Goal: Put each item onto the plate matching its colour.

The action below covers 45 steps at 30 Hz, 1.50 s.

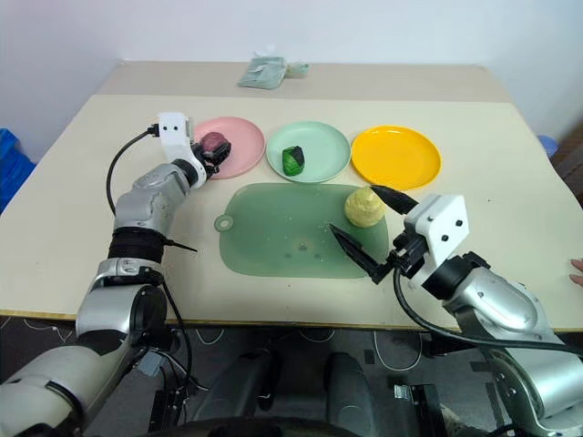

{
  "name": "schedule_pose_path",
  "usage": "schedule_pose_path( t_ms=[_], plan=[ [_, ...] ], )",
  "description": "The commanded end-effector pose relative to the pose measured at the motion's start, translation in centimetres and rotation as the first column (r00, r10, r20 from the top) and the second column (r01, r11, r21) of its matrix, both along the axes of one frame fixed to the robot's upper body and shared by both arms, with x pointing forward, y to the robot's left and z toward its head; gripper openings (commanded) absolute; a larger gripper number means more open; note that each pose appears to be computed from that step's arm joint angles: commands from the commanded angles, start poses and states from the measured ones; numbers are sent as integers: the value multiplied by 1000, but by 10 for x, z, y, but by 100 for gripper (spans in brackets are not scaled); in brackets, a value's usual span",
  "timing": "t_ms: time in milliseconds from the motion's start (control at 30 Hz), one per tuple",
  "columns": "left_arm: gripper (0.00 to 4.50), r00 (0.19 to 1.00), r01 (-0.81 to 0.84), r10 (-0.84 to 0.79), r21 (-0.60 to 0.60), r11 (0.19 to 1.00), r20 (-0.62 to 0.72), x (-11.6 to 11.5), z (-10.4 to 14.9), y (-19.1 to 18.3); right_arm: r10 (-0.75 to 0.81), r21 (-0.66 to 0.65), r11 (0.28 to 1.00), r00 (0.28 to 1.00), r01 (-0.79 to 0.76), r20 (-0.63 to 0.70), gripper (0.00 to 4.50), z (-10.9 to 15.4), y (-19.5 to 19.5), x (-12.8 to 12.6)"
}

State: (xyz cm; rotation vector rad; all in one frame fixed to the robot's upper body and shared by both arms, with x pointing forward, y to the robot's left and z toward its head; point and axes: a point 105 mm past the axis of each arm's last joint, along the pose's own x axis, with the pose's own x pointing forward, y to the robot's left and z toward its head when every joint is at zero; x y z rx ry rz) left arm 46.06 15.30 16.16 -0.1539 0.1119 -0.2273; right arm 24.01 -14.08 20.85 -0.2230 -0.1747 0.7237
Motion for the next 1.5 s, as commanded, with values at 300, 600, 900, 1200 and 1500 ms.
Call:
schedule_pose_path(
  t_ms=[300,600,900,1200,1500],
  plan=[
    [251,998,-58,58,5,998,38,15,4,-7,100,-22,995,995,-99,31,450,3,12,12],
    [446,996,-45,45,-4,999,81,14,8,-6,109,-22,994,994,-108,27,450,-1,11,15],
    [446,917,271,-281,75,960,283,-72,44,3,52,-21,998,999,-52,8,450,-10,0,34],
    [446,627,731,-755,190,656,193,-200,47,10,64,-20,998,998,-64,-29,450,-17,-12,69],
    [446,518,815,-853,264,516,67,-244,39,21,82,-32,996,993,-85,-84,450,-32,-29,97]
  ],
)
